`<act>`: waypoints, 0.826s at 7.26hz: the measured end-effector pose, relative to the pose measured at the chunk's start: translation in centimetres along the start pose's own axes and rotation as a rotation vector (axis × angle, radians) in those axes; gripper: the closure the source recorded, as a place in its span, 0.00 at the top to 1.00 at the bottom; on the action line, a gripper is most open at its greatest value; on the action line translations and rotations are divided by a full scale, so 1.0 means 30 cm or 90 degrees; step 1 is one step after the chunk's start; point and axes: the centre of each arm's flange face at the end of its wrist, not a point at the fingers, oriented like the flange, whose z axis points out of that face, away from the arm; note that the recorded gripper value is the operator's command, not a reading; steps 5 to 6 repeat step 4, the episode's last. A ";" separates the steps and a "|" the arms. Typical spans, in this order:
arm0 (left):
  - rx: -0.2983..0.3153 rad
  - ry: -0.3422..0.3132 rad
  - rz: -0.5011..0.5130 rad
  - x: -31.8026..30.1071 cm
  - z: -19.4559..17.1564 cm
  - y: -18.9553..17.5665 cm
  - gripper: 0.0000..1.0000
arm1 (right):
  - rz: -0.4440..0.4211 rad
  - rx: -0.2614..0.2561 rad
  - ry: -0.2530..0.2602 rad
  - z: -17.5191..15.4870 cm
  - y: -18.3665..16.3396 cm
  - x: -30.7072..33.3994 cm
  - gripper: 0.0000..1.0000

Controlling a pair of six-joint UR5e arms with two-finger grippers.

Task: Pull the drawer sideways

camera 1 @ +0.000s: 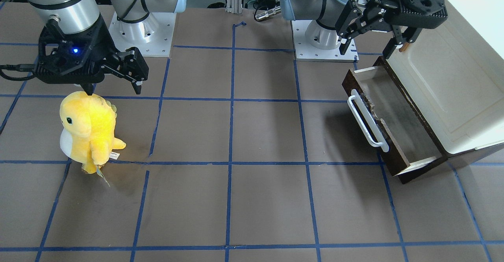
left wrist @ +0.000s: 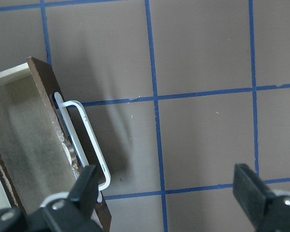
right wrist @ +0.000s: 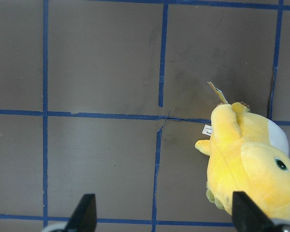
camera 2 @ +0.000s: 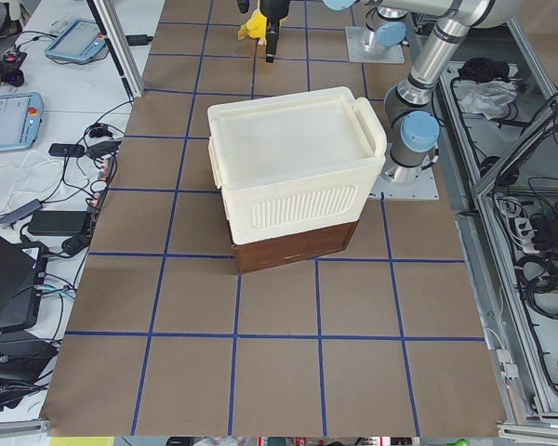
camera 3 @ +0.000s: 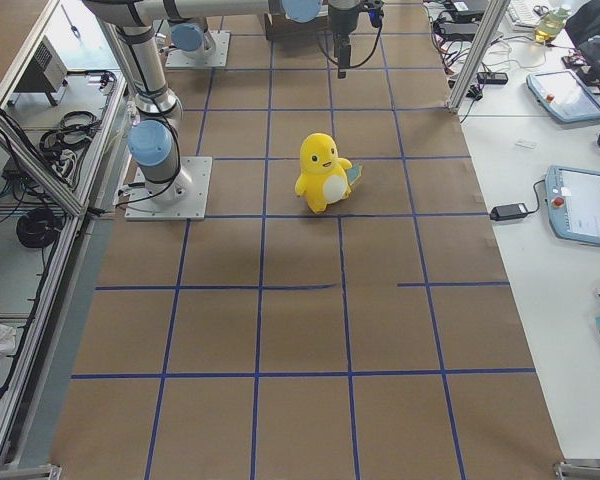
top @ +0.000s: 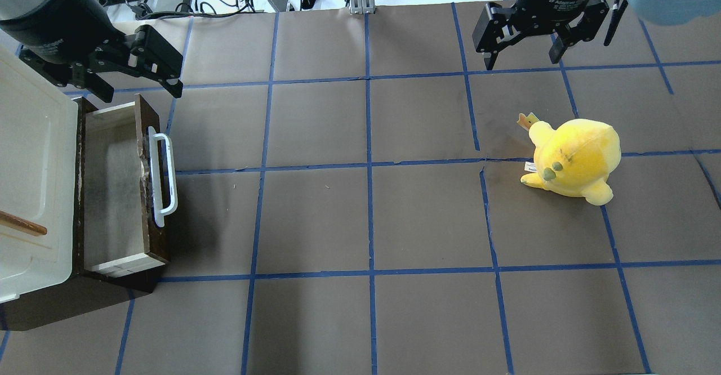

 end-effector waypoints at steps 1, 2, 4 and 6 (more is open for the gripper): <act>0.000 -0.018 -0.002 -0.008 -0.004 0.006 1.00 | 0.000 0.000 0.000 0.000 0.000 0.000 1.00; -0.001 -0.024 -0.003 -0.011 -0.002 0.007 1.00 | 0.000 0.000 0.000 0.000 0.000 0.000 1.00; -0.004 -0.020 -0.005 -0.010 0.010 0.004 1.00 | 0.000 0.000 0.000 0.000 0.000 0.000 1.00; -0.004 -0.020 -0.005 -0.010 0.010 0.004 1.00 | 0.000 0.000 0.000 0.000 0.000 0.000 1.00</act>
